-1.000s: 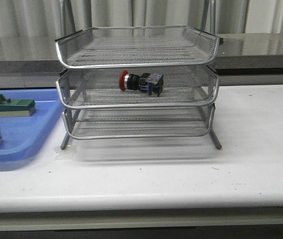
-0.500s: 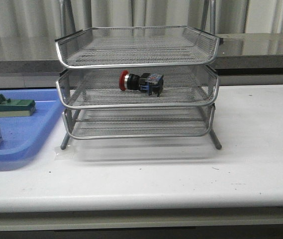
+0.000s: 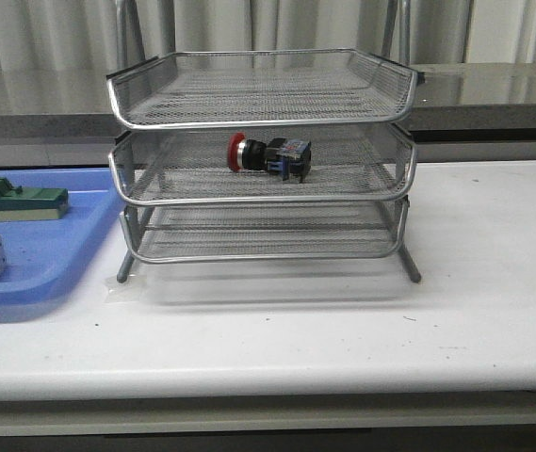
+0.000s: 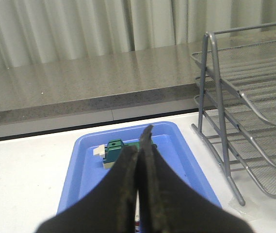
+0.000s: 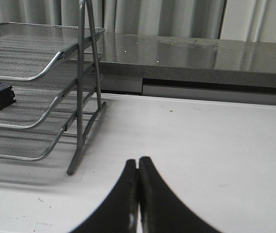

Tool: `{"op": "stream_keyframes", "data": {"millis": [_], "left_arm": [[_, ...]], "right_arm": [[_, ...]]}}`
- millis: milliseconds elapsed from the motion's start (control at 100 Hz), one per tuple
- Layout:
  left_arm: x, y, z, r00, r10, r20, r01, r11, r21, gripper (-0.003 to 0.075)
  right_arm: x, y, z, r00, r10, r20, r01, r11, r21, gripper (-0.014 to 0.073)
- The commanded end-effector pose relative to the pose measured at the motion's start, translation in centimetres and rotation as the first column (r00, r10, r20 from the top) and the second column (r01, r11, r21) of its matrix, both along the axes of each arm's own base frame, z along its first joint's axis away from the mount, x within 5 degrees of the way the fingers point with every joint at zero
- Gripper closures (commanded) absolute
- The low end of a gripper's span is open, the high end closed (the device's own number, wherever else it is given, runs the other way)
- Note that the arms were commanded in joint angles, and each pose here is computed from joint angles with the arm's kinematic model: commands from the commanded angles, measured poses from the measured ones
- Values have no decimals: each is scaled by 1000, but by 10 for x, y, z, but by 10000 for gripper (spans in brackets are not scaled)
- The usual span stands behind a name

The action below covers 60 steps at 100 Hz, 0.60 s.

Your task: Place button on rack with both arms

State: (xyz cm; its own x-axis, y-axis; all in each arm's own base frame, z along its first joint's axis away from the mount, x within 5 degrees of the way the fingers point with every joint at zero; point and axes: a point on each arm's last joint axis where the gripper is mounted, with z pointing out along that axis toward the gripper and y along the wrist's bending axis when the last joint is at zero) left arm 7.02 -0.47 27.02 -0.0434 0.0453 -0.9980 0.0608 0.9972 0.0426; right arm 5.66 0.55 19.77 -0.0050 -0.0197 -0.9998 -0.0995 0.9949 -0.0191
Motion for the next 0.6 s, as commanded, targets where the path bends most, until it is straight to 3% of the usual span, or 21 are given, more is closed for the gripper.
{"op": "stream_keyframes", "data": {"millis": [0, 590], "left_arm": [[0, 2, 15, 995, 25, 101, -22, 999, -34, 741], [-20, 3, -44, 966, 25, 257, -17, 999, -32, 741]], "right_arm": [[-2, 0, 9, 994, 6, 105, -6, 1000, 0, 654], [-2, 0, 9, 994, 6, 105, -6, 1000, 0, 654]]}}
